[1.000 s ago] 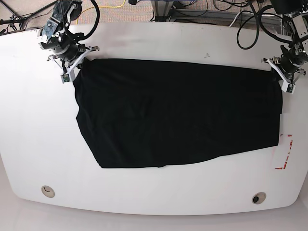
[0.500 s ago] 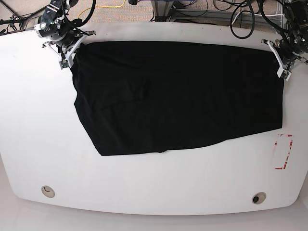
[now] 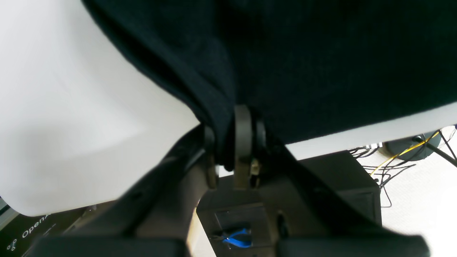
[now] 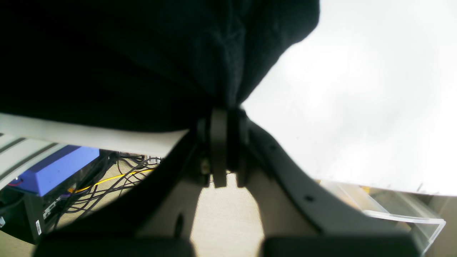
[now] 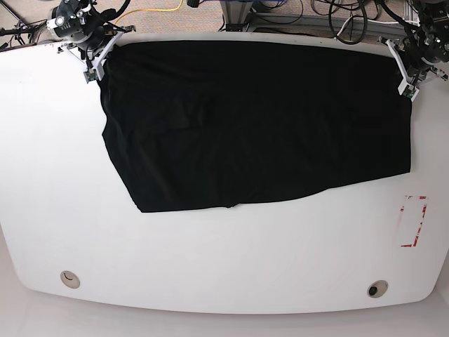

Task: Fold the T-shirt properly
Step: 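Drag the shirt edge with both grippers toward the robot, flattening it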

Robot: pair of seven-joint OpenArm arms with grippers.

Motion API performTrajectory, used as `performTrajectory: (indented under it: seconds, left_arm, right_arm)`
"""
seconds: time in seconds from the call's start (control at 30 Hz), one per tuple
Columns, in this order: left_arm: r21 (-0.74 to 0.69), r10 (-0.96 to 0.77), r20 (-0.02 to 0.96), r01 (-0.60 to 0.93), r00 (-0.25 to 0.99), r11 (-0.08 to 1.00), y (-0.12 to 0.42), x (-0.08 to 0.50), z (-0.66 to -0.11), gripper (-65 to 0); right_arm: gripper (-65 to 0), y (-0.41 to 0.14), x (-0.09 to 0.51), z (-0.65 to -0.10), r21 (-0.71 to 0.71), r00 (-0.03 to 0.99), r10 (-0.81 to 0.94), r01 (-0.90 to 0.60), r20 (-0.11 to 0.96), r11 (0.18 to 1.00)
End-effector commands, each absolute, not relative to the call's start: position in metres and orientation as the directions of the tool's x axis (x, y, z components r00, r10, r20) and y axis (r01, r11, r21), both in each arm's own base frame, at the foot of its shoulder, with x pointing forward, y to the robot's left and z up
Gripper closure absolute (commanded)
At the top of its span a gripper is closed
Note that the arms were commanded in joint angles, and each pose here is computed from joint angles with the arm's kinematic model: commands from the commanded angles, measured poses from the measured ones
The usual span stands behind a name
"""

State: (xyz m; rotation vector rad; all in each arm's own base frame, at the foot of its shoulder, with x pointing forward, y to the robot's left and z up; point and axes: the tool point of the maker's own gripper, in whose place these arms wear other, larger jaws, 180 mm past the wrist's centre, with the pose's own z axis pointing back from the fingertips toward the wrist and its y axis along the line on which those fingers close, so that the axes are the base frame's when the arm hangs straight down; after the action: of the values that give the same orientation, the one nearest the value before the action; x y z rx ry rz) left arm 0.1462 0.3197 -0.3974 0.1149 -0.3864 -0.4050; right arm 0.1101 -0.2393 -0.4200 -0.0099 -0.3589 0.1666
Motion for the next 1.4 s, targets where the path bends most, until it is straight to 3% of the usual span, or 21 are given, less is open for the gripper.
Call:
performTrajectory:
  seconds: [0.0, 0.13, 0.27, 0.47, 0.53, 0.67, 1.13, 1.37]
  left_arm:
    - [0.216, -0.420, 0.338, 0.365, 0.842, 0.906, 0.327, 0.147, -0.390, -1.8]
    - [0.213, -0.419, 0.334, 0.366, 0.844, 0.906, 0.327, 0.145, -0.391, -3.1]
    - [0.211, -0.420, 0.333, 0.368, 0.844, 0.906, 0.326, 0.145, -0.391, -12.6]
    - [0.213, -0.418, 0.328, 0.365, 0.847, 0.906, 0.328, 0.144, -0.391, -47.4]
    - [0.217, -0.415, 0.329, 0.360, 0.848, 0.907, 0.329, 0.144, -0.390, -53.7]
    - [0.217, -0.412, 0.337, 0.355, 0.847, 0.909, 0.330, 0.145, -0.388, -52.5]
    - [0.296, -0.404, 0.339, 0.311, 0.850, 0.903, 0.345, 0.177, -0.364, -51.8]
    - [0.350, -0.416, 0.367, 0.291, 0.832, 0.890, 0.350, 0.185, -0.343, -51.8]
  right_arm:
    - [-0.5, -0.246, 0.100, -0.421, -0.063, 0.937, 0.175, -0.163, 0.304, 0.985]
    - [-0.8, -0.245, 0.100, -0.421, -0.061, 0.936, 0.174, -0.163, 0.306, 0.985]
    - [-5.5, -0.245, 0.102, -0.420, -0.064, 0.935, 0.175, -0.163, 0.310, 0.985]
    - [-38.7, -0.245, 0.104, -0.418, -0.066, 0.931, 0.177, -0.164, 0.320, 0.984]
    - [-47.4, -0.244, 0.108, -0.413, -0.076, 0.925, 0.184, -0.168, 0.334, 0.983]
    - [-53.4, -0.244, 0.118, -0.403, -0.097, 0.909, 0.198, -0.174, 0.366, 0.980]
    - [-52.3, -0.246, 0.176, -0.381, -0.130, 0.848, 0.203, -0.159, 0.489, 0.979]
    - [-52.3, -0.261, 0.184, -0.375, -0.172, 0.868, 0.227, -0.167, 0.441, 0.971]
